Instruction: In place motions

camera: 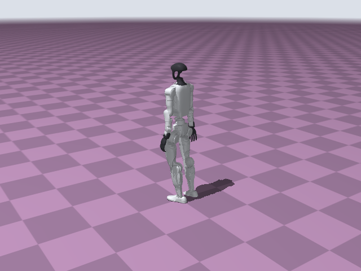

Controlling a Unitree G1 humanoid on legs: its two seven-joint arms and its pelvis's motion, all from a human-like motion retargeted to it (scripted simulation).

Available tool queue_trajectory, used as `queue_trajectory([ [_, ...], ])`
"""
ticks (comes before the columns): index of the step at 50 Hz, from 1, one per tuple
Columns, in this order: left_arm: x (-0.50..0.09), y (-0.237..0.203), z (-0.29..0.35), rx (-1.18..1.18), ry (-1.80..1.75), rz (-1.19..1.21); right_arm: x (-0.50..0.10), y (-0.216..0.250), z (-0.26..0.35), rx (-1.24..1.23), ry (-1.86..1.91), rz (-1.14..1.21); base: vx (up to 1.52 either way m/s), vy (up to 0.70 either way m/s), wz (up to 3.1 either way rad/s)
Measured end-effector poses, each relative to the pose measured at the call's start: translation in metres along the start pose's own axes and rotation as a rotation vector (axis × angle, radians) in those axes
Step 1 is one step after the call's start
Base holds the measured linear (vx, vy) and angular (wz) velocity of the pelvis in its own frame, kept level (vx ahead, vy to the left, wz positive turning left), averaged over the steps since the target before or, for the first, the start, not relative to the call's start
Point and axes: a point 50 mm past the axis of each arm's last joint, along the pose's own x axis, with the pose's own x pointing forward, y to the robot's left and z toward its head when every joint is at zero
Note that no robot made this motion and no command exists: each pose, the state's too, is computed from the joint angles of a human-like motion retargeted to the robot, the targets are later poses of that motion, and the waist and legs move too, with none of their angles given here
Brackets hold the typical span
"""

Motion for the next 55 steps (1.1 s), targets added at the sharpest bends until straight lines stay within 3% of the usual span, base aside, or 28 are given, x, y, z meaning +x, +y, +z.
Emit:
queue_trajectory([
  [55, -0.0008, -0.0038, -0.0008, 0.043, -0.012, -0.052, 0.0004, 0.0032, -0.0009, 0.002, 0.003, 0.005, 0.00, 0.00, 0.00],
])
